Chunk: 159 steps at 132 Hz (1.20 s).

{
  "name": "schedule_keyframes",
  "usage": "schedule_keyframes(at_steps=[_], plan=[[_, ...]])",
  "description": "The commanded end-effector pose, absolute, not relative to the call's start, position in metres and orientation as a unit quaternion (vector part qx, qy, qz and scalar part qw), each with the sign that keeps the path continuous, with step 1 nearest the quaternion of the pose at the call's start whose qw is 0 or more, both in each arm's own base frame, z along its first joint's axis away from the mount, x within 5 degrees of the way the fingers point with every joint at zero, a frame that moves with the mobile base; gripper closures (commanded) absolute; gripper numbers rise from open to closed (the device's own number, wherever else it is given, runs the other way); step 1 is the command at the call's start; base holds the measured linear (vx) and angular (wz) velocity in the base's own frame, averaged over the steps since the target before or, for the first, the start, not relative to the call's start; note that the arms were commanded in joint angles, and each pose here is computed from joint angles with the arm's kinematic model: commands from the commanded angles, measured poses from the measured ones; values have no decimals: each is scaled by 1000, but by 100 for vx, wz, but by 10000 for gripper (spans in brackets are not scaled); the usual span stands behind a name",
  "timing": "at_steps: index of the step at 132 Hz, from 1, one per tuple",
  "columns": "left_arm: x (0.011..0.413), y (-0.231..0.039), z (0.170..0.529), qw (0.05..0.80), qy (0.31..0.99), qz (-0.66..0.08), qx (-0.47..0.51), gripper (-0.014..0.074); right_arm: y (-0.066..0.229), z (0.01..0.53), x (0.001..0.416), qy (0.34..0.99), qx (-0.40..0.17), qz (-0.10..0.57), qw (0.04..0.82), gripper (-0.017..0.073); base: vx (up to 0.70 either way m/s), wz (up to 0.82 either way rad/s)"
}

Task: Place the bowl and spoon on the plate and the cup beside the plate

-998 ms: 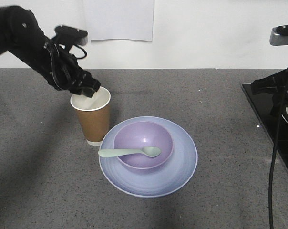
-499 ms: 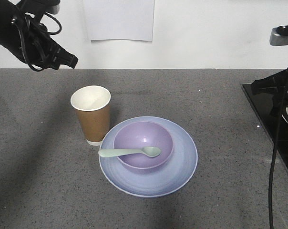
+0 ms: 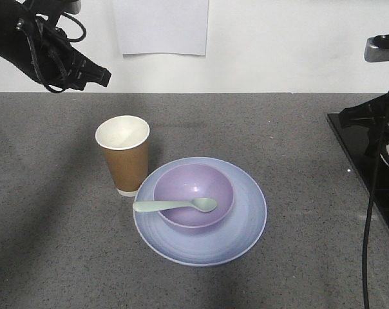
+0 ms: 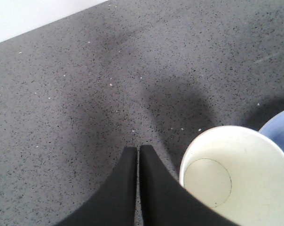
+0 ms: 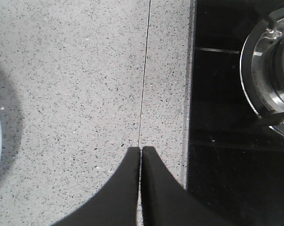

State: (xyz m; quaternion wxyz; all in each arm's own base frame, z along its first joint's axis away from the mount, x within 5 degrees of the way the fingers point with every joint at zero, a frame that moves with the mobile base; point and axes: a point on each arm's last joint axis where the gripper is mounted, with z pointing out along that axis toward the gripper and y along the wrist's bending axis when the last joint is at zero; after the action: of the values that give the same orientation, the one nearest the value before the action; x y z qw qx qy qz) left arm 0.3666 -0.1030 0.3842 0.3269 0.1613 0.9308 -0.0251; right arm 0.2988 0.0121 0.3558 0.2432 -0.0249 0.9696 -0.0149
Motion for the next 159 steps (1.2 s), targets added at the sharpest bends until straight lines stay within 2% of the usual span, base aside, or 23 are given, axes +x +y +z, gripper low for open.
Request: schedule_keyframes(at_steps=[1, 89, 117, 140, 159], plan=[[356, -102, 416, 389, 908, -39, 152, 601, 10, 376, 293, 957, -25, -19, 289, 566, 0, 0], [352, -101, 420, 395, 905, -39, 152, 601, 10, 376, 293, 957, -25, -19, 289, 566, 0, 0], [294, -69, 443, 470, 869, -6, 151, 601, 10, 376, 293, 956, -25, -19, 291, 566, 0, 0], [229, -29, 423, 534, 841, -12, 87, 601, 10, 376, 293, 957, -25, -19, 290, 566, 0, 0], [171, -12, 390, 561, 826, 2, 58, 601, 10, 376, 293, 957, -25, -19, 290, 566, 0, 0]])
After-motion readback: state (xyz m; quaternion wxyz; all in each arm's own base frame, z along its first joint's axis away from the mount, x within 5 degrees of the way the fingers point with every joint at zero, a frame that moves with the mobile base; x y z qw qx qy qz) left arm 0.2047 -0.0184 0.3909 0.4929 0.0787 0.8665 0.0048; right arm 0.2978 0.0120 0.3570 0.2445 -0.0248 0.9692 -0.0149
